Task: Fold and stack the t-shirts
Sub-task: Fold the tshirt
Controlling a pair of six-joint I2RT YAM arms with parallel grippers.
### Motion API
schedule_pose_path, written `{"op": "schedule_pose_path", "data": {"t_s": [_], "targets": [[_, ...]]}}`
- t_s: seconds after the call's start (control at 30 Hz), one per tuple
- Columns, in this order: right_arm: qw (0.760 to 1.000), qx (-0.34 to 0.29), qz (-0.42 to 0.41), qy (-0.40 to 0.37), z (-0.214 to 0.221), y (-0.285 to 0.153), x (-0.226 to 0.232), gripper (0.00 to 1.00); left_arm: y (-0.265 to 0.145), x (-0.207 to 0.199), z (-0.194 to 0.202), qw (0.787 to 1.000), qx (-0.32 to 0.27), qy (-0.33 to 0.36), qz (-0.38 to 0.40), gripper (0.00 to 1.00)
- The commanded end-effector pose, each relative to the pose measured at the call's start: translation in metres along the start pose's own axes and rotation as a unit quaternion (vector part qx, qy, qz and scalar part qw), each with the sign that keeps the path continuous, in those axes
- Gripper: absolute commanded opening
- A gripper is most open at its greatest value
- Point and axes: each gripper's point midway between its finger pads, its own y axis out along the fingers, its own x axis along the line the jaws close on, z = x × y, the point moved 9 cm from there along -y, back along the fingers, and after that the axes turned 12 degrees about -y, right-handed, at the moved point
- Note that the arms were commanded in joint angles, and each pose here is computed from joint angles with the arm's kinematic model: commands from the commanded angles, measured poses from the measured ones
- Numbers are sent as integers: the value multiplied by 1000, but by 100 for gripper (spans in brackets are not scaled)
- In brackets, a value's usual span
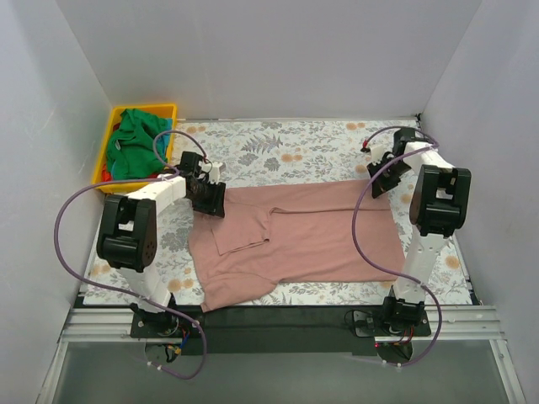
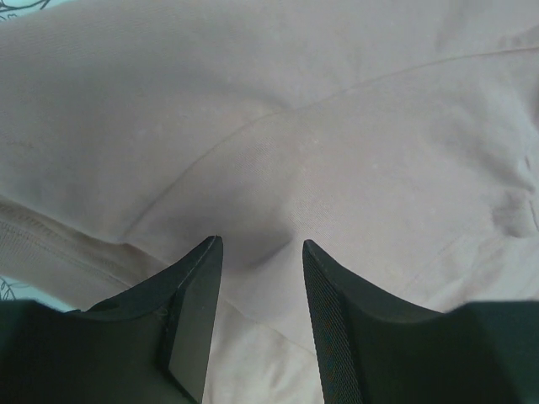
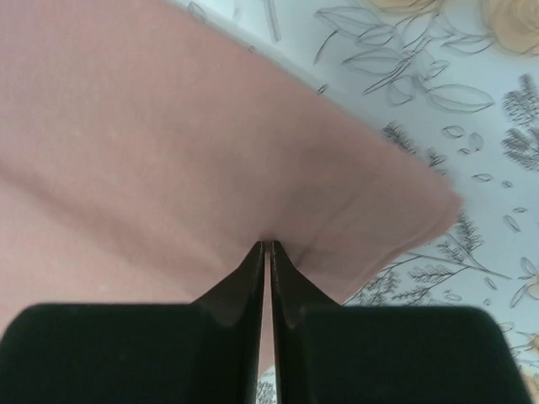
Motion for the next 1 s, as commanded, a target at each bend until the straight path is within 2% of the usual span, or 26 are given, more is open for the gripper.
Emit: {"op": "schedule_pose_path", "data": {"t_s": [0.0, 0.13, 0.23, 0.33, 0.37, 0.4, 0.43, 0.5, 0.53, 0.57, 0.6, 0.7, 0.73, 0.8, 0.83, 0.9, 0.93, 0.97], "targets": [[1000, 4, 15, 9, -5, 5, -13, 11, 5, 3, -15, 999, -27, -9, -16, 42], [999, 20, 31, 16, -9, 21, -28, 11, 32, 22, -21, 999, -5, -25, -37, 42], [998, 19, 63, 23, -22, 29, -51, 11, 41, 39, -47, 998, -25, -36, -46, 41], [995, 11, 95, 36, -36, 41, -77, 12, 53, 58, -88, 997, -47, -55, -32, 41], [991, -22, 132, 26, -58, 26, -93, 14, 62, 66, -96, 997, -45, -63, -22, 43], [989, -31, 140, 28, -63, 28, -101, 16, 50, 60, -125, 995, -79, -55, -3, 44], [987, -52, 150, 22, -76, 19, -106, 17, 47, 58, -137, 994, -91, -52, 4, 45], [979, -94, 184, 3, -101, -16, -110, 32, 18, 42, -171, 990, -136, -28, 32, 50], [976, -105, 190, -16, -108, -29, -107, 39, 7, 37, -175, 989, -139, -22, 37, 52], [977, -103, 187, -23, -106, -35, -100, 42, -5, 31, -181, 988, -147, -14, 44, 55], [971, -120, 202, -52, -114, -66, -88, 44, -29, 20, -186, 985, -163, -1, 52, 56], [972, -118, 182, -90, -99, -93, -46, 49, -57, 5, -163, 986, -146, 29, 79, 56], [972, -110, 172, -112, -93, -94, -34, 49, -70, -3, -138, 985, -135, 39, 98, 56], [977, -82, 145, -132, -67, -92, -1, 45, -98, -16, -109, 980, -142, 78, 115, 55], [979, -69, 132, -136, -57, -90, 10, 42, -89, -14, -81, 983, -109, 71, 129, 55], [983, -37, 102, -148, -30, -80, 37, 37, -95, -18, -49, 982, -83, 89, 146, 54], [984, -24, 94, -150, -20, -78, 45, 34, -107, -24, -36, 980, -90, 101, 148, 53], [985, -13, 84, -150, -10, -73, 54, 33, -102, -26, -12, 979, -65, 99, 168, 53]]}}
